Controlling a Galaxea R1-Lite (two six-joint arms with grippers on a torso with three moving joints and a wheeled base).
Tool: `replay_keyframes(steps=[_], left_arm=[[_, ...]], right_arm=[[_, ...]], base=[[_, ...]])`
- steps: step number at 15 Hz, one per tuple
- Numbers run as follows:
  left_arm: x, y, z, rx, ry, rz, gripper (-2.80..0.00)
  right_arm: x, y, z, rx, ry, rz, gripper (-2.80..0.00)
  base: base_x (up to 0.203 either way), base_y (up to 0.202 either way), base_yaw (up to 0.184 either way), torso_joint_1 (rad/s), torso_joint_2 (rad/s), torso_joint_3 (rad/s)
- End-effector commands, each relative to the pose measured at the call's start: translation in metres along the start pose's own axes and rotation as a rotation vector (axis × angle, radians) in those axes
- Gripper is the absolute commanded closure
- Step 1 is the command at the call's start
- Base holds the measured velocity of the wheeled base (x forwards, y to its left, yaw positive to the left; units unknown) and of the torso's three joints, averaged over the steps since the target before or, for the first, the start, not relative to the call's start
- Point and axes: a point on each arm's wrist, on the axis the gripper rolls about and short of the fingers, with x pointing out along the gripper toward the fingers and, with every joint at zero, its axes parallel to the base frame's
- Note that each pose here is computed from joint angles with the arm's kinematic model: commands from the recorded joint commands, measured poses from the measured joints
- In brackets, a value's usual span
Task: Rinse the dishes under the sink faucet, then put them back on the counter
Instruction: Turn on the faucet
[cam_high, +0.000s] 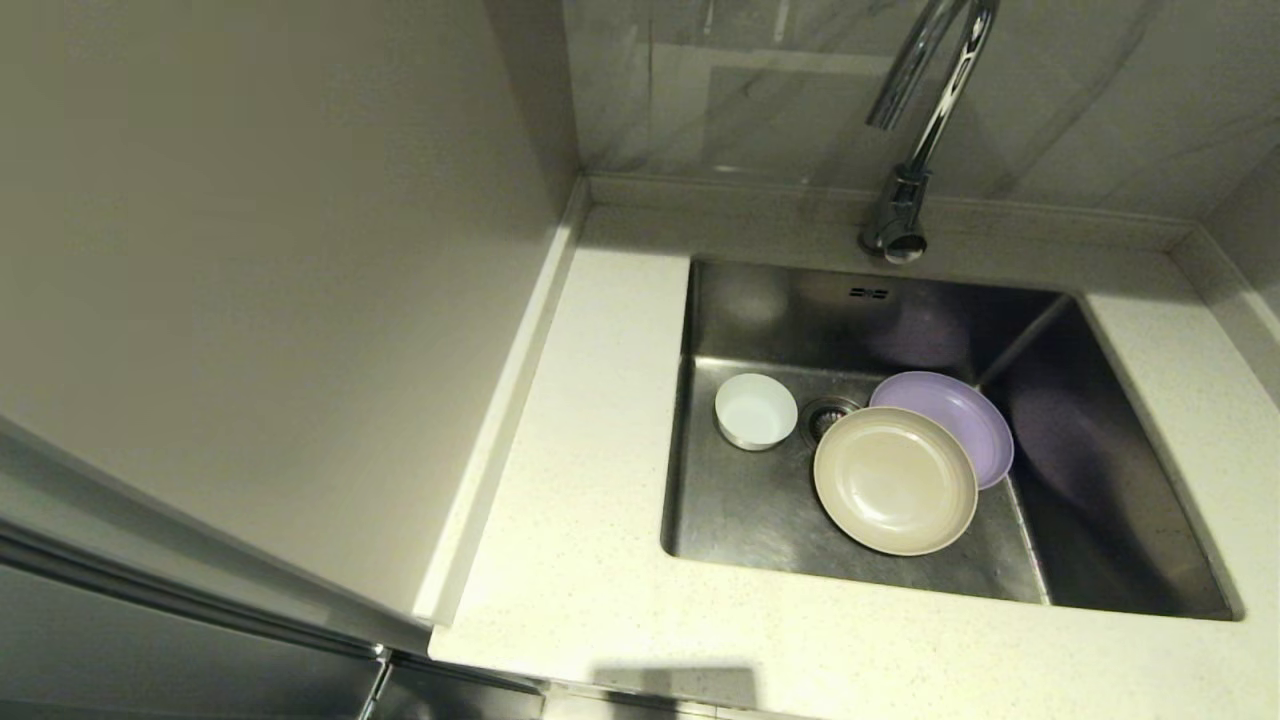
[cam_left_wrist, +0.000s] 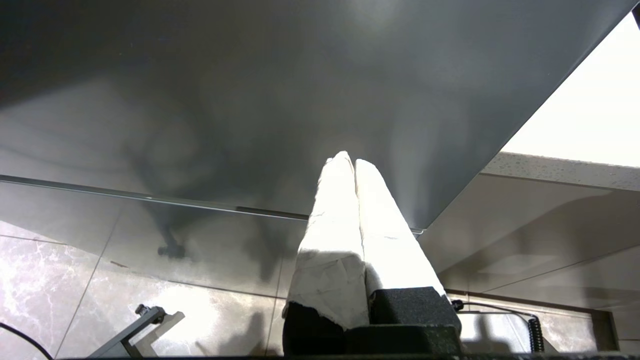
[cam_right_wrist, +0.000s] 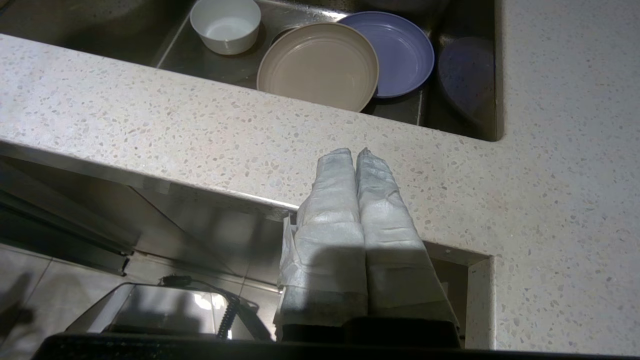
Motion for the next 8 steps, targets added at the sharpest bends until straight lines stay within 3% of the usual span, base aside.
replay_keyframes(steps=[1, 8], left_arm=[[-0.0001, 0.0, 0.0, -0.001, -0.002, 0.001, 0.0], [-0.0001, 0.0, 0.0, -0.001, -0.002, 0.001, 0.0]], right_arm=[[0.0001, 0.0, 0.0, -0.001, 0.001, 0.001, 0.0], [0.0001, 0.0, 0.0, -0.001, 0.001, 0.001, 0.0]], base=[[0.0, 0.0, 0.0, 0.0, 0.0, 0.0], [0.0, 0.0, 0.0, 0.0, 0.0, 0.0]])
